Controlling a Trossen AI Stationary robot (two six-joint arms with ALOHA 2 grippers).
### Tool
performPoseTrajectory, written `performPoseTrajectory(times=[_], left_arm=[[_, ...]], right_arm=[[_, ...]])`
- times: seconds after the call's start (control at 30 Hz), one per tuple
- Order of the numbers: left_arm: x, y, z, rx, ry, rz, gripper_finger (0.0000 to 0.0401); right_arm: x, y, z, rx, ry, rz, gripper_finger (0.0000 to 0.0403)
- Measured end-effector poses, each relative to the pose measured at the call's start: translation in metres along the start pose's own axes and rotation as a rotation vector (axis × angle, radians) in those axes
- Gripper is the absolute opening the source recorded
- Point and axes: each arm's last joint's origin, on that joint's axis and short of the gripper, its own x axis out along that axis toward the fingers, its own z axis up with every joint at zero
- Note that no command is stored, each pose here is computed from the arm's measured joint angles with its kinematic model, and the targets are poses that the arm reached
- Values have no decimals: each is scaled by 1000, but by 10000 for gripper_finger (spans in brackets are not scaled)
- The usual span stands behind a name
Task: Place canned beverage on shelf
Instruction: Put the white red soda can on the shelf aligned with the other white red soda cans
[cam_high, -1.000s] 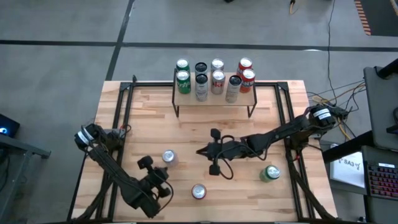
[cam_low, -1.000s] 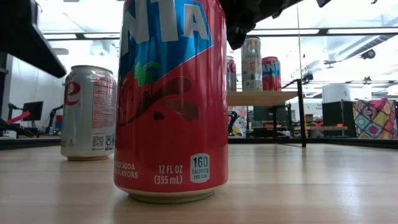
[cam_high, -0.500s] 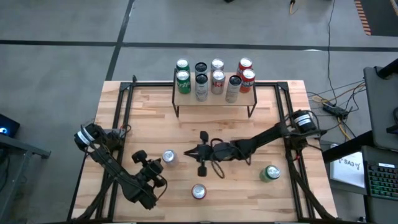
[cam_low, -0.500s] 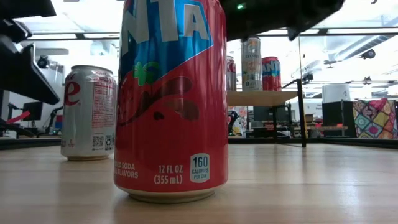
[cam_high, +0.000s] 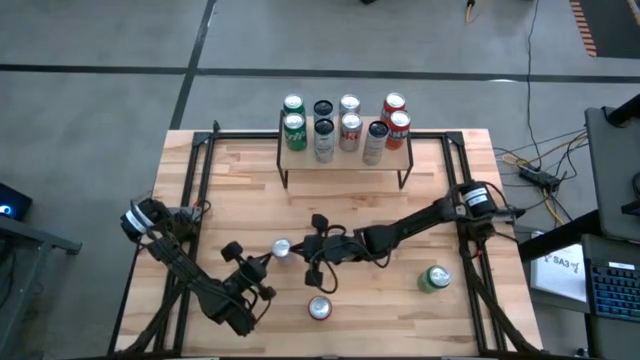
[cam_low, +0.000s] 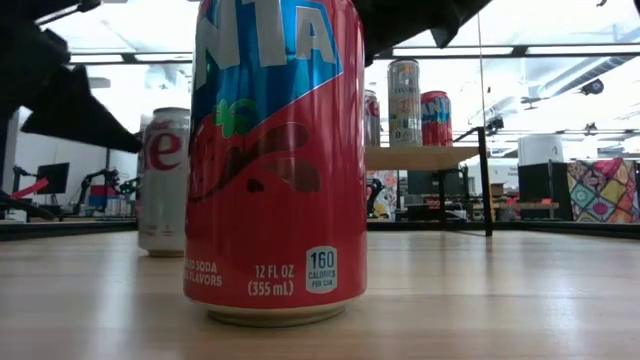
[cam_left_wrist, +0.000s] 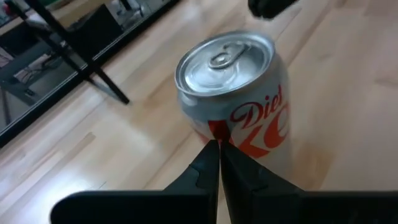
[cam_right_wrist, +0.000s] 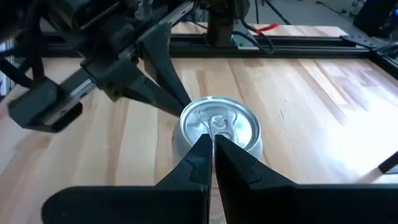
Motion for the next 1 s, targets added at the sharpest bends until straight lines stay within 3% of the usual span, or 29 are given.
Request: performPoseTrajectory(times=[0.2, 0.33, 0.6, 0.77, 1.0], left_arm=[[0, -2, 1, -16, -27, -9, 0], [0, -2, 1, -17, -26, -9, 0], [-11, 1, 8, -30, -33, -38, 0], [-26, 10, 12, 29, -48, -46, 0], [-28, 19, 12, 87, -73, -23, 0]], right_arm=[[-2, 0, 3, -28, -2, 9, 11], [-3, 1, 0, -42, 24, 9, 36], [-3, 2, 13, -61, 79, 4, 170], [-2, 1, 19, -46, 67, 0, 256], [13, -8, 7, 7, 106, -30, 326]])
